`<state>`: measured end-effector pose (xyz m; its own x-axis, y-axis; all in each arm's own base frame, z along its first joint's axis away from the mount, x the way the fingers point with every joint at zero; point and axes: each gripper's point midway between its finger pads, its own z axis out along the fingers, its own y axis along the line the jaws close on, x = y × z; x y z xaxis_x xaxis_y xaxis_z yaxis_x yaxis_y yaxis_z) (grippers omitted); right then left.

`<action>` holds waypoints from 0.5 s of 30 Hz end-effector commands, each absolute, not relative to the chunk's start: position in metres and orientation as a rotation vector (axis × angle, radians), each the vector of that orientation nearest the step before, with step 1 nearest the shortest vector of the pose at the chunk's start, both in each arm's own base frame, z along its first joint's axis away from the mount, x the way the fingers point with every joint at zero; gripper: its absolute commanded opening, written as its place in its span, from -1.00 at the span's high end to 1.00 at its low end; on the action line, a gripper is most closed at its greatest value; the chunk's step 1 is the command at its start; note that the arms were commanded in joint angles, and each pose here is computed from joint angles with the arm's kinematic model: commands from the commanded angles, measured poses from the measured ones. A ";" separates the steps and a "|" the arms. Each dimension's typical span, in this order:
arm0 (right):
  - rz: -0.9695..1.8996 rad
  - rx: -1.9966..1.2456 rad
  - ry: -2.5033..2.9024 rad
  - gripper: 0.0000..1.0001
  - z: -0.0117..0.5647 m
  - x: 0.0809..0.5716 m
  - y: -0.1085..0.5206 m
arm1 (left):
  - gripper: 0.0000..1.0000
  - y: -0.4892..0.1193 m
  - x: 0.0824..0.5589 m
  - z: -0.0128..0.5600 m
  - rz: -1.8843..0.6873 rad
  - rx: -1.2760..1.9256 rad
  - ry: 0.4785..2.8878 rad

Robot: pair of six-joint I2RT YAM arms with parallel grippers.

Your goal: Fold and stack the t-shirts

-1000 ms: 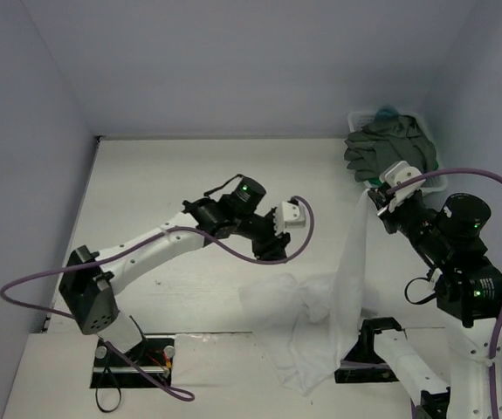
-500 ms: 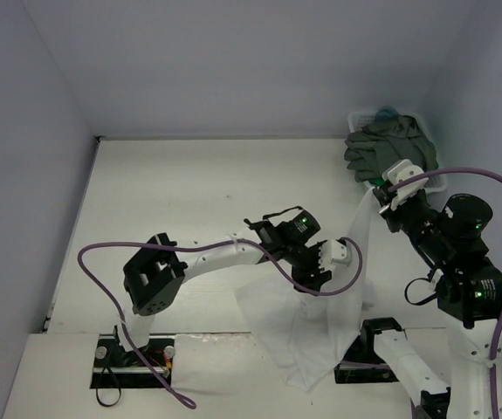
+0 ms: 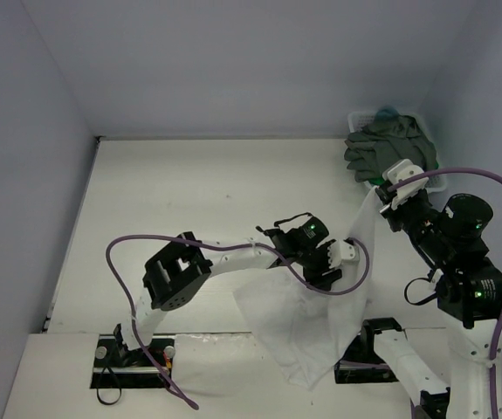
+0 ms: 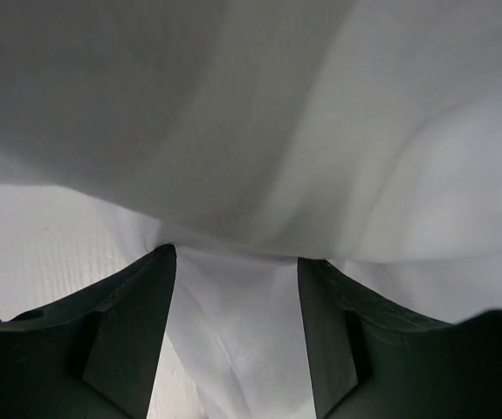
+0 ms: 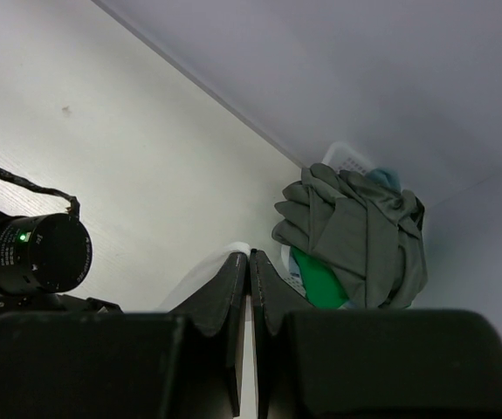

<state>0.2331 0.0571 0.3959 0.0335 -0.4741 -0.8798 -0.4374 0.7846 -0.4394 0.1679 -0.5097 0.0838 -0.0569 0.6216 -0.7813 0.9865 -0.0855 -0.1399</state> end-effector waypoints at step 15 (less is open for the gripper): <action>-0.071 -0.732 1.516 1.00 0.412 0.240 0.055 | 0.66 -0.540 0.198 0.127 -0.922 1.646 1.570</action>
